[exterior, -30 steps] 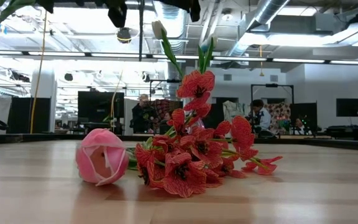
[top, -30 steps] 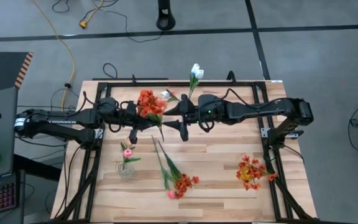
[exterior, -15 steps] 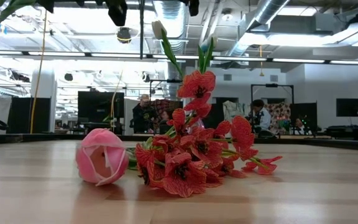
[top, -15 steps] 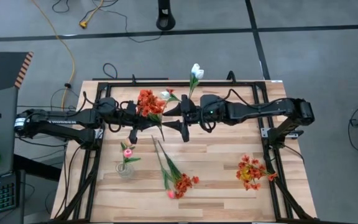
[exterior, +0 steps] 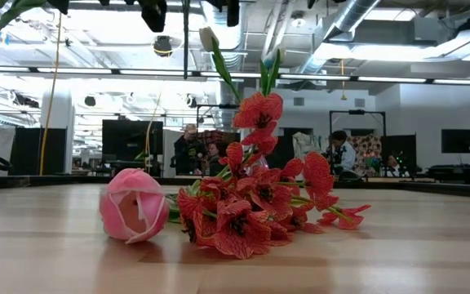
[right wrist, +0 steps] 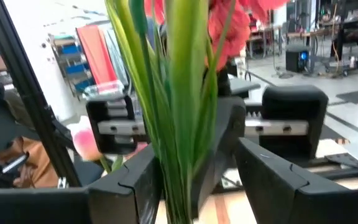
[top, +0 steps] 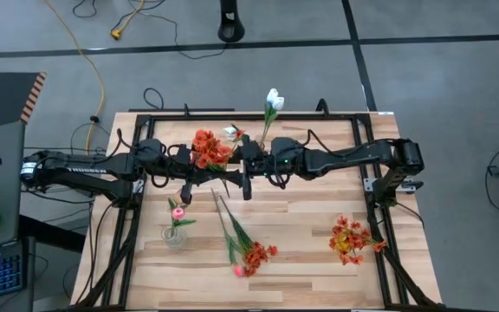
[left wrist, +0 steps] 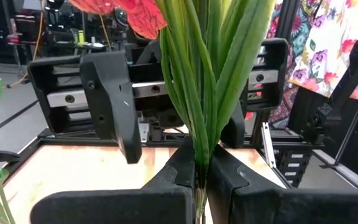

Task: Sort flowers into vase by color
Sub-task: Put left orange flower bouquet into the yellow vase

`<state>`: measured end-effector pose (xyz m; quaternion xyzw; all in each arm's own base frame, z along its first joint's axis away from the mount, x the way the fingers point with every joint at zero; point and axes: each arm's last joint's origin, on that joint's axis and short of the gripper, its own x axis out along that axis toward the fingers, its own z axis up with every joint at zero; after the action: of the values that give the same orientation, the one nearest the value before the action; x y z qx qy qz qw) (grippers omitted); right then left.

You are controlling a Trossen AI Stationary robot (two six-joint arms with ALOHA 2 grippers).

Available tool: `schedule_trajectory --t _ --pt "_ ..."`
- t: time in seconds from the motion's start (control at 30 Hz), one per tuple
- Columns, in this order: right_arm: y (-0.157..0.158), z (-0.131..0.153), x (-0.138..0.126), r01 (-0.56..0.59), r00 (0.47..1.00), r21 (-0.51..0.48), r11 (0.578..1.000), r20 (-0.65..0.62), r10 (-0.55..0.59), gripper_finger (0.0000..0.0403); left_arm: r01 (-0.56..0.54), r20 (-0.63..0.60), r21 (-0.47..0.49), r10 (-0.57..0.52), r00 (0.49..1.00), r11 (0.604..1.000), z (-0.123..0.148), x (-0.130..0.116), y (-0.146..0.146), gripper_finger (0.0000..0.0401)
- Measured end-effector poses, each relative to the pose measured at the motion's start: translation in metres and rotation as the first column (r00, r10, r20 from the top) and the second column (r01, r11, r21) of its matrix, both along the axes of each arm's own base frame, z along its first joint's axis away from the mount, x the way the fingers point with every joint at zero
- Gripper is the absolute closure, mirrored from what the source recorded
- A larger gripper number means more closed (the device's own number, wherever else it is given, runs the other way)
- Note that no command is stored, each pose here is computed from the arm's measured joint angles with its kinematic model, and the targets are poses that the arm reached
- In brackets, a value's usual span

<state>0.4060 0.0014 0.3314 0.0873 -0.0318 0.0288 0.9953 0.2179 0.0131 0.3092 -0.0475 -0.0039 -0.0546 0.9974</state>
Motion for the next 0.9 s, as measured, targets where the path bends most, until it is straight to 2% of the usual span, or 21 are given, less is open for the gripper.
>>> schedule_trajectory --t 0.2,0.4,0.53,0.73,0.9 --pt "0.000 -0.001 0.000 -0.002 1.000 -0.001 1.000 -0.006 0.002 0.0219 -0.001 0.000 0.000 0.001 1.000 1.000 0.000 0.000 0.000 0.0401" --pt "0.000 -0.001 0.000 -0.005 1.000 -0.002 1.000 -0.005 0.005 0.0306 -0.003 -0.002 -0.001 0.003 1.000 1.000 0.000 0.000 0.000 0.0397" --pt "0.000 0.000 0.000 -0.004 1.000 -0.004 1.000 -0.005 0.004 0.0363 -0.030 -0.009 -0.007 0.030 1.000 1.000 -0.001 0.000 0.001 0.0369" --pt "0.000 0.002 -0.002 -0.003 1.000 -0.004 1.000 -0.007 0.003 0.0367 -0.051 -0.021 -0.010 0.050 0.999 0.999 -0.002 0.000 0.002 0.0304" --pt "0.000 0.015 -0.016 -0.004 0.999 -0.025 1.000 -0.053 0.002 0.0367 -0.046 -0.023 -0.011 0.046 0.999 0.999 -0.002 0.000 0.001 0.0265"
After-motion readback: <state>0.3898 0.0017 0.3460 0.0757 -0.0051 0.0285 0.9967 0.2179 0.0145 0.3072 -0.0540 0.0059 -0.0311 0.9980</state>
